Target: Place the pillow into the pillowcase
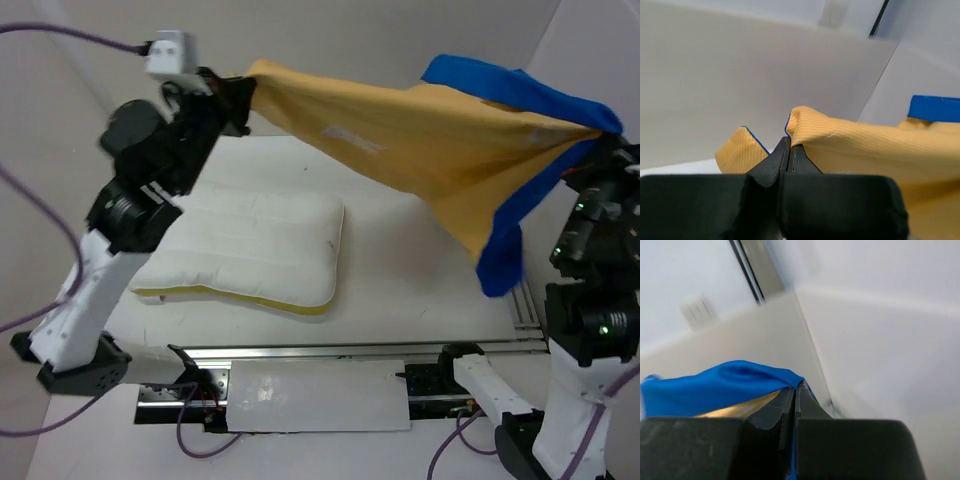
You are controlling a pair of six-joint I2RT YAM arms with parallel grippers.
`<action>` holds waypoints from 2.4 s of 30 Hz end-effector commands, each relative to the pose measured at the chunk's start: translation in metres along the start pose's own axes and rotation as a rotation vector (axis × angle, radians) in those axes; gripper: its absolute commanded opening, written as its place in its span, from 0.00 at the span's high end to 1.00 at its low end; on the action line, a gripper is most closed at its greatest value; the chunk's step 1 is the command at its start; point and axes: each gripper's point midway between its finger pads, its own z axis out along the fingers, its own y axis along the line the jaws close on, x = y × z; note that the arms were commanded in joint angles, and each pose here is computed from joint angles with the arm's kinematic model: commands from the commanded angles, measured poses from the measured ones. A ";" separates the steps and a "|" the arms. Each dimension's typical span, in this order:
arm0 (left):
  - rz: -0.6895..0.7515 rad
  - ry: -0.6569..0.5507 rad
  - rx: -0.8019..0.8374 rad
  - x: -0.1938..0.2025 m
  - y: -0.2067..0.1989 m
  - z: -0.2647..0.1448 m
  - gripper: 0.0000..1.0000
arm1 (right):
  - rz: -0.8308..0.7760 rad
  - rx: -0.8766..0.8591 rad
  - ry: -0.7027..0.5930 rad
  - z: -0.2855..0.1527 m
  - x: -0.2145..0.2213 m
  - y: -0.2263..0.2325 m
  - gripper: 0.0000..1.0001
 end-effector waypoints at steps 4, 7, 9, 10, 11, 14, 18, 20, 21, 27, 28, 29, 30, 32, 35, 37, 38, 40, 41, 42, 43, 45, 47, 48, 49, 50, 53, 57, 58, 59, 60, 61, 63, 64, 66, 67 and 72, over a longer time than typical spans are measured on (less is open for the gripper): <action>-0.033 -0.233 -0.045 -0.097 0.025 -0.077 1.00 | 0.010 -0.089 -0.246 -0.015 -0.105 0.012 1.00; -0.034 -0.284 -0.074 -0.122 0.033 -0.097 1.00 | -0.020 -0.164 -0.314 -0.021 -0.142 0.024 1.00; -0.024 -0.301 -0.053 -0.129 0.031 -0.103 1.00 | -0.030 -0.216 -0.358 -0.028 -0.161 0.031 1.00; -0.028 -0.310 -0.052 -0.133 0.032 -0.108 1.00 | -0.040 -0.228 -0.363 -0.026 -0.163 0.034 1.00; -0.026 -0.309 -0.037 -0.133 0.030 -0.108 1.00 | -0.031 -0.248 -0.369 -0.027 -0.164 0.038 1.00; -0.015 -0.299 -0.059 -0.129 0.032 -0.103 1.00 | -0.020 -0.295 -0.361 -0.028 -0.161 0.047 1.00; 0.002 -0.263 -0.164 -0.108 0.044 -0.076 1.00 | -0.039 -0.271 -0.235 -0.001 -0.104 0.060 1.00; 0.024 -0.255 -0.247 -0.100 0.053 -0.058 1.00 | -0.092 -0.257 -0.110 0.024 -0.045 0.078 1.00; 0.052 -0.218 -0.281 -0.082 0.053 -0.033 1.00 | -0.108 -0.232 -0.055 0.033 -0.022 0.080 1.00; 0.127 -0.040 -0.420 0.006 0.101 0.079 1.00 | -0.232 0.016 0.333 0.078 0.178 0.076 1.00; 0.108 -0.008 -0.381 0.034 0.101 0.116 1.00 | -0.231 0.049 0.387 0.086 0.205 0.066 1.00; 0.103 0.015 -0.368 0.050 0.106 0.133 1.00 | -0.235 0.092 0.423 0.093 0.225 0.056 1.00; 0.096 0.034 -0.344 0.066 0.108 0.150 1.00 | -0.259 0.137 0.496 0.102 0.262 0.045 1.00; 0.065 0.068 -0.226 0.116 0.097 0.195 1.00 | -0.203 0.229 0.628 0.125 0.322 0.003 1.00; 0.006 0.119 -0.073 0.172 0.071 0.224 0.45 | -0.125 0.353 0.767 0.138 0.367 -0.055 1.00; 0.008 0.150 -0.068 0.194 0.068 0.227 0.00 | -0.101 0.364 0.874 0.134 0.401 -0.075 0.96; 0.022 0.171 -0.072 0.204 0.071 0.227 0.00 | -0.086 0.369 0.898 0.131 0.406 -0.085 0.90; 0.041 0.179 -0.062 0.203 0.062 0.220 0.00 | -0.066 0.313 0.879 0.135 0.408 -0.077 0.58; 0.070 0.201 -0.086 0.209 0.068 0.216 0.00 | -0.086 0.262 0.902 0.127 0.416 -0.075 0.45; 0.076 0.219 -0.109 0.209 0.073 0.209 0.00 | -0.092 0.211 0.898 0.126 0.416 -0.064 0.35; 0.075 0.199 -0.117 0.189 0.067 0.198 0.00 | -0.092 0.150 0.846 0.131 0.402 -0.049 0.31; 0.093 0.258 -0.168 0.201 0.080 0.180 0.00 | -0.177 0.008 0.844 0.117 0.406 -0.014 0.17; 0.107 0.322 -0.230 0.205 0.094 0.146 0.00 | -0.260 -0.151 0.782 0.110 0.394 0.020 0.03; 0.102 0.347 -0.259 0.208 0.099 0.132 0.00 | -0.290 -0.240 0.797 0.090 0.404 0.042 0.01; 0.104 0.377 -0.292 0.215 0.107 0.117 0.00 | -0.318 -0.315 0.803 0.080 0.408 0.056 0.00; 0.108 0.418 -0.328 0.224 0.115 0.099 0.00 | -0.342 -0.379 0.822 0.068 0.415 0.068 0.00; 0.093 0.521 -0.398 0.258 0.136 0.034 0.00 | -0.432 -0.514 0.916 0.018 0.442 0.102 0.00; 0.007 0.715 -0.446 0.335 0.154 -0.062 0.00 | -0.530 -0.377 1.013 -0.035 0.473 0.114 0.00; -0.022 0.739 -0.429 0.346 0.151 -0.073 0.00 | -0.539 -0.367 1.036 -0.052 0.478 0.121 0.00; -0.041 0.752 -0.418 0.352 0.147 -0.086 0.00 | -0.539 -0.329 1.064 -0.062 0.483 0.117 0.00; -0.049 0.778 -0.412 0.364 0.145 -0.095 0.00 | -0.539 -0.308 1.110 -0.075 0.485 0.113 0.00; -0.037 0.836 -0.441 0.389 0.151 -0.116 0.00 | -0.514 -0.306 1.164 -0.098 0.493 0.110 0.00; -0.039 0.874 -0.485 0.404 0.159 -0.132 0.00 | -0.479 -0.362 1.216 -0.127 0.497 0.112 0.01; -0.050 0.913 -0.524 0.419 0.166 -0.141 0.00 | -0.466 -0.473 1.267 -0.150 0.499 0.119 0.03; -0.111 0.970 -0.592 0.434 0.180 -0.155 0.00 | -0.480 -0.586 1.309 -0.196 0.498 0.117 0.03; -0.137 0.988 -0.631 0.439 0.188 -0.161 0.03 | -0.491 -0.627 1.323 -0.212 0.497 0.116 0.03; -0.249 1.010 -0.993 0.445 0.256 -0.201 0.14 | -0.624 -0.717 1.371 -0.286 0.496 0.095 0.01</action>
